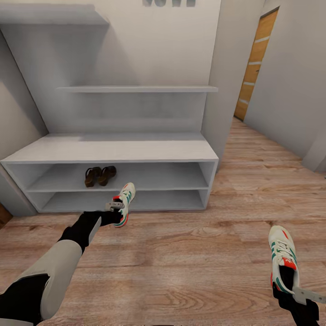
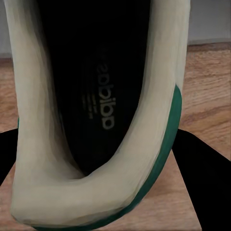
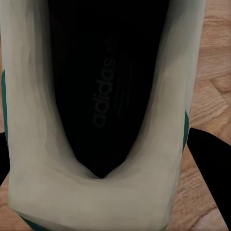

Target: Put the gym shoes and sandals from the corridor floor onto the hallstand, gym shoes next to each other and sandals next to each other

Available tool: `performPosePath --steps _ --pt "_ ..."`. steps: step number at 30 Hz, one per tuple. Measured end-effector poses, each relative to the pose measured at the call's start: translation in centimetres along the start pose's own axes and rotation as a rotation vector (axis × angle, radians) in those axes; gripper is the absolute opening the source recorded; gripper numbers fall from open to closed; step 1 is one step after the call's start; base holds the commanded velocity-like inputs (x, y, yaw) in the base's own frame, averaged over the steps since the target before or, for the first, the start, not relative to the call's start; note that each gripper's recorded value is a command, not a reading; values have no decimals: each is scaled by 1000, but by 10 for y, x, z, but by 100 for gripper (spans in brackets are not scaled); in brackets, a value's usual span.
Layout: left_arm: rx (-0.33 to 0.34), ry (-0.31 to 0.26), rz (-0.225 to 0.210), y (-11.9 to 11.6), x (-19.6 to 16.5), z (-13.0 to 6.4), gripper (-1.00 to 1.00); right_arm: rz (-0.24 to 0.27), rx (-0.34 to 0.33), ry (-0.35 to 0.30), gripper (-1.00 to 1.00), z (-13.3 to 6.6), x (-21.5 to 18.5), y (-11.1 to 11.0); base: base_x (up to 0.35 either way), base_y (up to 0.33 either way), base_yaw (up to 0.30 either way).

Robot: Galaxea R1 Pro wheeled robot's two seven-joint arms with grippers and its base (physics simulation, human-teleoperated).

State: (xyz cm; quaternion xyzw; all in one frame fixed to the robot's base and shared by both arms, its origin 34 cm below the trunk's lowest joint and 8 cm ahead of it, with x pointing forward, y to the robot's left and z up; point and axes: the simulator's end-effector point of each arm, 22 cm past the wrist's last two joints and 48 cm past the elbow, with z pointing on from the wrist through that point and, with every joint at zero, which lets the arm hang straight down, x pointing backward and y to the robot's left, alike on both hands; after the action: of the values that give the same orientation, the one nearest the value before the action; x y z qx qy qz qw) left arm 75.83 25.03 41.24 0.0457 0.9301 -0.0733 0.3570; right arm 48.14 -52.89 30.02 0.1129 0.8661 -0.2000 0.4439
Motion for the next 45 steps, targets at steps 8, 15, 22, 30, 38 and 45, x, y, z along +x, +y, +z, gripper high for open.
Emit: performPosePath --steps 8,15,22,30,38,45 --pt "-3 26 -5 2 17 13 -100 -12 1 26 -100 2 13 1 0 0 -11" --pt "-3 34 -5 3 22 16 -100 -16 1 33 -100 2 17 1 0 0 -201" --pt "-8 14 -3 5 13 14 -100 -18 0 29 -100 2 16 0 153 0 -79" --pt "-13 9 -8 8 11 13 -100 -16 -5 37 -100 1 19 3 336 0 -1" --pt "-107 6 -11 27 11 12 -100 -8 -19 62 -100 -1 31 10 249 0 0" --pt "-142 3 -19 28 9 13 -100 -7 -21 64 -100 -1 33 10 35 0 0"
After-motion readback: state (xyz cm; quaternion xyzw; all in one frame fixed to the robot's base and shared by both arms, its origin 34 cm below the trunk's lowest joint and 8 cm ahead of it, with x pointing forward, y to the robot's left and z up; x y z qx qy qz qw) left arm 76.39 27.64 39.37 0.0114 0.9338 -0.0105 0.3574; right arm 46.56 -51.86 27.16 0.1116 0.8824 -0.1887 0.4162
